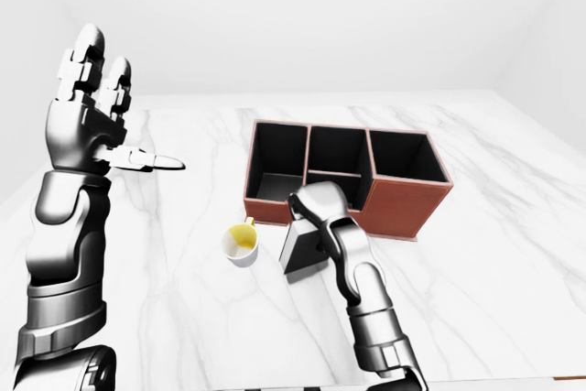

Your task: Pick up the book and place it in the caddy.

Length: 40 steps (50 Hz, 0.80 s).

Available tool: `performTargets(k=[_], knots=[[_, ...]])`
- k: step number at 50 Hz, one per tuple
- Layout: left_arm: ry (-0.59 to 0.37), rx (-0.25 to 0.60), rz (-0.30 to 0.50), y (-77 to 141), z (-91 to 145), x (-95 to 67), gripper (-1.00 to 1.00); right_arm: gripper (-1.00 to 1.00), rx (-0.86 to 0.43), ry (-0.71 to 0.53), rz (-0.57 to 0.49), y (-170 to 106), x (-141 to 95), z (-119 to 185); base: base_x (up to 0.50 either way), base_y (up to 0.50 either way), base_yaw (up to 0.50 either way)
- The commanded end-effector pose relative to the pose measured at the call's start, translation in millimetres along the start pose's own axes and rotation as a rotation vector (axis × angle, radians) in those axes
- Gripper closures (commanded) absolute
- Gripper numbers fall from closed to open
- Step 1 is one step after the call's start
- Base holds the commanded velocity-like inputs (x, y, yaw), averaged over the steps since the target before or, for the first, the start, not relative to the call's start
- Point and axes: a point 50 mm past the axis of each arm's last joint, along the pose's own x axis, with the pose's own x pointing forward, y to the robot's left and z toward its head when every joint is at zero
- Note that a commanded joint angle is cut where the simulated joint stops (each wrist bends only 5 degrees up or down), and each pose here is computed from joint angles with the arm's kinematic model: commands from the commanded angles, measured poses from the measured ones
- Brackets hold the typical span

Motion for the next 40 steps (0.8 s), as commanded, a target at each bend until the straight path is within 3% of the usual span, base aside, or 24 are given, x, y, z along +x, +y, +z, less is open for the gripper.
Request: performTargets(k=[1, 22, 40], knots=[[-0.009, -0.002, 0.003, 0.9, 2.0, -1.4, -1.0, 1.0, 0.022, -0.029, -0.069, -31.8, -4.6, 2.0, 0.0, 0.0, 0.0], [-0.031, -0.002, 0.006, 2.3, 7.4, -2.7, -1.0, 1.0, -0.017, -0.075, -0.167, -89.0, 1.5, 6.5, 0.0, 0.0, 0.0], [-0.04, -0.011, 0.011, 4.0, 9.3, -3.3, -1.0, 1.0, -0.012, 0.016, -0.18, -125.3, 32.1, -16.5, 0.0, 0.0, 0.0]])
